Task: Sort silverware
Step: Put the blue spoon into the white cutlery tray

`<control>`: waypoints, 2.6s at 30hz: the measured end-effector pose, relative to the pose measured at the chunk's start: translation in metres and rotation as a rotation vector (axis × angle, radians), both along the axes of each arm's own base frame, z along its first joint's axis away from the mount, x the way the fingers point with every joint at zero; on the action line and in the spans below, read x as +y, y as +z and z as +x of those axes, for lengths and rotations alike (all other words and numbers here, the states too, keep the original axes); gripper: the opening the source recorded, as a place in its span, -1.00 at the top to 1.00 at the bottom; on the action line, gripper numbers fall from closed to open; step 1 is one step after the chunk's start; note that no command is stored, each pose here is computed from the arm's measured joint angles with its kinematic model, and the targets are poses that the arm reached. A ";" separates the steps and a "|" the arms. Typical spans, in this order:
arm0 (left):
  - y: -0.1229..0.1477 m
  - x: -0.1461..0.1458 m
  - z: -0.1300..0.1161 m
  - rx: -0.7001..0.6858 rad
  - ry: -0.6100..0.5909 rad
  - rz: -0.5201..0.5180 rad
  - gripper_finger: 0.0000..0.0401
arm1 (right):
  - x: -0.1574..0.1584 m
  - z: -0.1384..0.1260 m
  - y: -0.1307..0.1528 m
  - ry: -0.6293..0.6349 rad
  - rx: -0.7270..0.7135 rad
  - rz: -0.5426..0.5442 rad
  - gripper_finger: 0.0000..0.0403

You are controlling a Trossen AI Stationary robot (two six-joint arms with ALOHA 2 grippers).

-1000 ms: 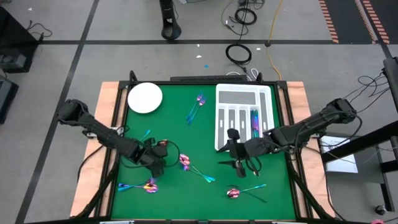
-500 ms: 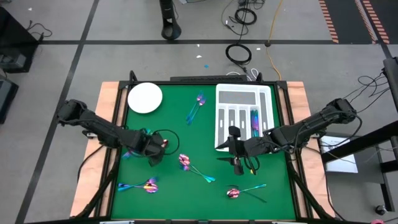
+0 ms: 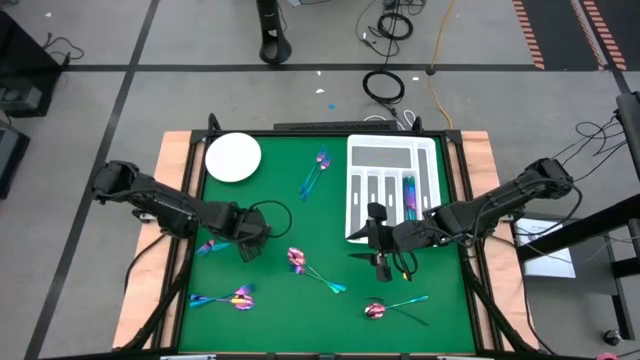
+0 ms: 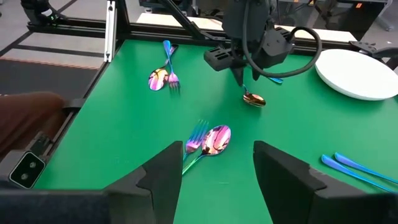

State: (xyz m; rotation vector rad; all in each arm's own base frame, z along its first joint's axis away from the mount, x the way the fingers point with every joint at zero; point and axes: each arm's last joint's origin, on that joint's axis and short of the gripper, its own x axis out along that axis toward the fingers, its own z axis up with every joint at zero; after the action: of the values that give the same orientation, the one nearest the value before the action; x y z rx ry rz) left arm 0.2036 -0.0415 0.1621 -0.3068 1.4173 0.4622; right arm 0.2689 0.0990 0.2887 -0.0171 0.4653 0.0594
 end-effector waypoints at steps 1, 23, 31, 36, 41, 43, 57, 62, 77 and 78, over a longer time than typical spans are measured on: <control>-0.002 0.000 -0.001 0.000 0.003 0.000 0.03 | 0.000 0.000 0.000 0.000 0.000 0.000 0.08; -0.030 0.005 -0.019 0.054 0.001 -0.108 0.09 | 0.000 0.000 0.000 0.000 0.000 0.000 0.08; -0.030 0.006 -0.018 0.052 -0.002 -0.122 0.62 | 0.000 0.000 0.000 0.000 -0.001 0.000 0.08; -0.028 0.007 -0.019 0.021 -0.002 -0.098 0.95 | 0.000 0.000 0.000 0.000 -0.001 0.000 0.08; -0.015 0.007 -0.018 -0.044 -0.004 -0.093 0.91 | 0.000 0.000 0.000 -0.010 0.000 0.021 0.08; -0.006 0.007 -0.016 -0.104 -0.005 -0.094 0.91 | 0.000 0.000 0.000 -0.011 0.001 0.021 0.08; 0.061 -0.007 0.026 -0.880 -0.146 -0.180 0.91 | -0.005 0.006 -0.007 -0.075 0.022 -0.015 0.08; 0.093 -0.013 0.043 -1.261 -0.252 -0.143 0.91 | -0.009 0.016 -0.015 -0.101 0.019 -0.013 0.08; 0.093 -0.021 0.069 -1.499 -0.148 0.200 0.90 | -0.008 0.054 -0.013 -0.260 -0.301 0.006 0.08; 0.092 -0.022 0.070 -1.500 -0.133 0.216 0.90 | -0.009 0.054 -0.014 -0.305 -0.302 -0.010 0.08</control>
State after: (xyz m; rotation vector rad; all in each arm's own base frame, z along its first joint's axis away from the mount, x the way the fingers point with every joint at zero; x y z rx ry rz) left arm 0.2733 -0.0633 0.2542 -0.2682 -0.0788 0.1537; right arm 0.3231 0.0897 0.2742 0.0347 0.1628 -0.2430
